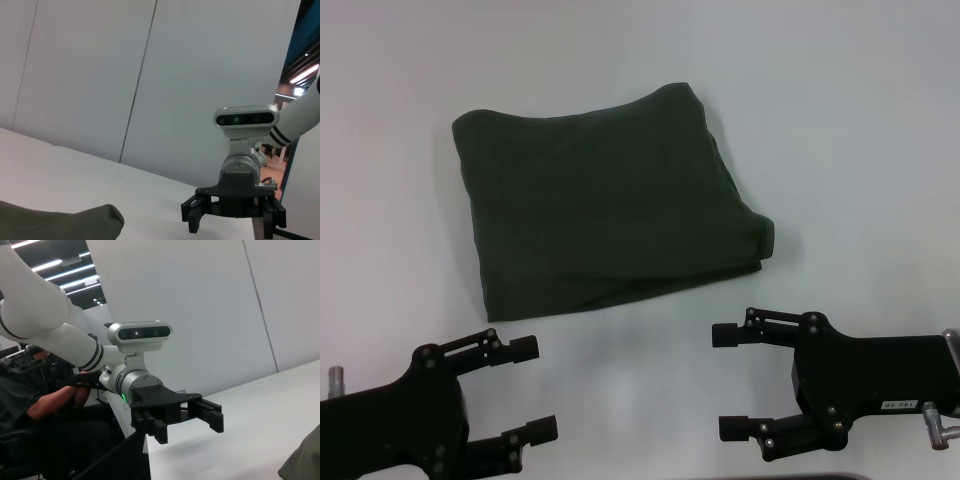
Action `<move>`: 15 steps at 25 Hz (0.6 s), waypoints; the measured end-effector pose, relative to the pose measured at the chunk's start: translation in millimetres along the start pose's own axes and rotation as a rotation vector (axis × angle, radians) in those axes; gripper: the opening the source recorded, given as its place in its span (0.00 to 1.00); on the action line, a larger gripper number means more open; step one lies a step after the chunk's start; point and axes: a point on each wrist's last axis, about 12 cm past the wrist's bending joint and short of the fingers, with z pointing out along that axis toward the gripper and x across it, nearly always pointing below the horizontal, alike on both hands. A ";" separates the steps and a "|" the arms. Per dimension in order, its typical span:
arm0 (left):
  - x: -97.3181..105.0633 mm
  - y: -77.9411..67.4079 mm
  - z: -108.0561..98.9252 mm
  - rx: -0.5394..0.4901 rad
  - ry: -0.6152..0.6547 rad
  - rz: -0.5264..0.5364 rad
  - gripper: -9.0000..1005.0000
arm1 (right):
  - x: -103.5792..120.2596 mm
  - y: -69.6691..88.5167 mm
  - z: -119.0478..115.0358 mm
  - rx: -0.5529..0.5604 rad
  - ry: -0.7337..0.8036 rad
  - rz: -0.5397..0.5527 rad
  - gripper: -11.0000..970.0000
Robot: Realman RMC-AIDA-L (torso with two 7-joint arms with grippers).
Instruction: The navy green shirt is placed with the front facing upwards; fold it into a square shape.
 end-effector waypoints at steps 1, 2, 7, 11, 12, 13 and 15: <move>0.0 0.1 0.0 -0.001 0.001 0.000 0.75 | -0.2 -0.2 0.2 -0.001 0.000 -0.001 0.95; 0.1 0.2 0.0 -0.001 0.001 0.000 0.75 | -0.3 -0.2 0.3 -0.001 0.000 -0.001 0.95; 0.2 0.4 0.0 -0.003 0.002 0.000 0.75 | -0.2 -0.8 0.9 0.000 0.001 0.001 0.95; 0.4 0.7 0.0 -0.005 0.004 0.000 0.75 | -0.1 -0.8 1.1 0.002 -0.002 0.004 0.95; 0.4 0.7 0.0 -0.005 0.004 0.000 0.75 | -0.1 -0.8 1.1 0.002 -0.002 0.004 0.95; 0.4 0.7 0.0 -0.005 0.004 0.000 0.75 | -0.1 -0.9 1.3 0.002 -0.002 0.004 0.95; 0.4 0.7 0.0 -0.006 0.004 0.000 0.75 | -0.3 -1.1 1.9 0.001 -0.002 0.003 0.95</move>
